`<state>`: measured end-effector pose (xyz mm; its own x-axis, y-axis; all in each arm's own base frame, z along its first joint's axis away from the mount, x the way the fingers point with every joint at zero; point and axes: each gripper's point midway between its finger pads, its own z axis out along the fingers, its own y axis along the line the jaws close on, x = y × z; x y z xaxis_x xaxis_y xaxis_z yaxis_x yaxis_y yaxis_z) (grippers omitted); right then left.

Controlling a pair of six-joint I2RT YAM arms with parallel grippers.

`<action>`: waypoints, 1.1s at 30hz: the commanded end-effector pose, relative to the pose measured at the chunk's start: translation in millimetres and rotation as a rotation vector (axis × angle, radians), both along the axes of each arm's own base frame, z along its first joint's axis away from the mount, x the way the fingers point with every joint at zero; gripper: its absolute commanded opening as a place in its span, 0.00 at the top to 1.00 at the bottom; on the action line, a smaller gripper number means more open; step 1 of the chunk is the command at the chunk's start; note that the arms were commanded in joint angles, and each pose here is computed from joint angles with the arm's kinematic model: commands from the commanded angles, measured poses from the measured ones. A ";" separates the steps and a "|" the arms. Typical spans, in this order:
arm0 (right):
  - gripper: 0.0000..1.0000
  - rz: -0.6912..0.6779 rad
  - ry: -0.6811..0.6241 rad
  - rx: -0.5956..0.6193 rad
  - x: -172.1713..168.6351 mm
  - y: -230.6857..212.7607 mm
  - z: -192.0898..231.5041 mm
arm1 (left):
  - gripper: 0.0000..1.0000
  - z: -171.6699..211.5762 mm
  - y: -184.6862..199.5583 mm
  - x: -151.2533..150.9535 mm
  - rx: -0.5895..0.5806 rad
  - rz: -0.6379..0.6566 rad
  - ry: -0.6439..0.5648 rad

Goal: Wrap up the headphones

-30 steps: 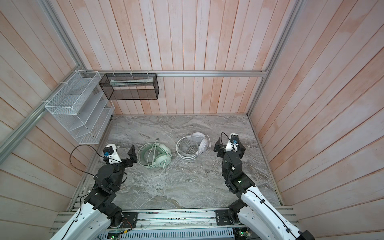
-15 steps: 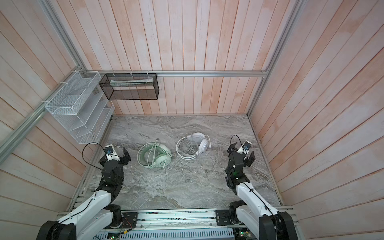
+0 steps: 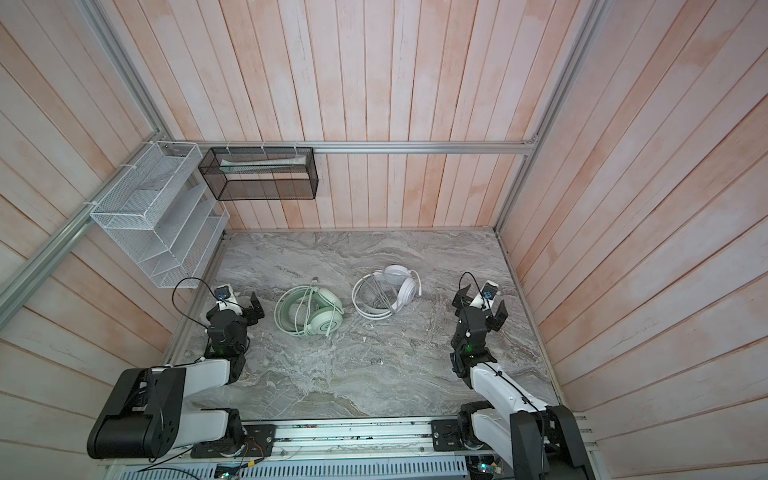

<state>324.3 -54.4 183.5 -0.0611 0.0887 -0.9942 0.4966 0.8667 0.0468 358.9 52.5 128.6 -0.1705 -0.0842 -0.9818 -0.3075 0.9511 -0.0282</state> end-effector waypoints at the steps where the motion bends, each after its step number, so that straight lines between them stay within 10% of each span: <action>1: 0.02 0.010 -0.025 -0.005 0.7 -0.3 4.0 | 0.01 15.8 -6.3 6.8 -0.048 -0.043 -0.110; 33: 0.02 -0.056 0.020 0.053 16.9 -27.2 -41.6 | 0.01 1.7 -27.9 25.6 0.025 -0.131 -0.055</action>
<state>336.6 -78.3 131.1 -0.1169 0.1291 -0.9847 0.5358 0.8430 0.0469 379.4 28.3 118.8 -0.1622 -0.0509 -0.9854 -0.1965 0.9803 -0.0183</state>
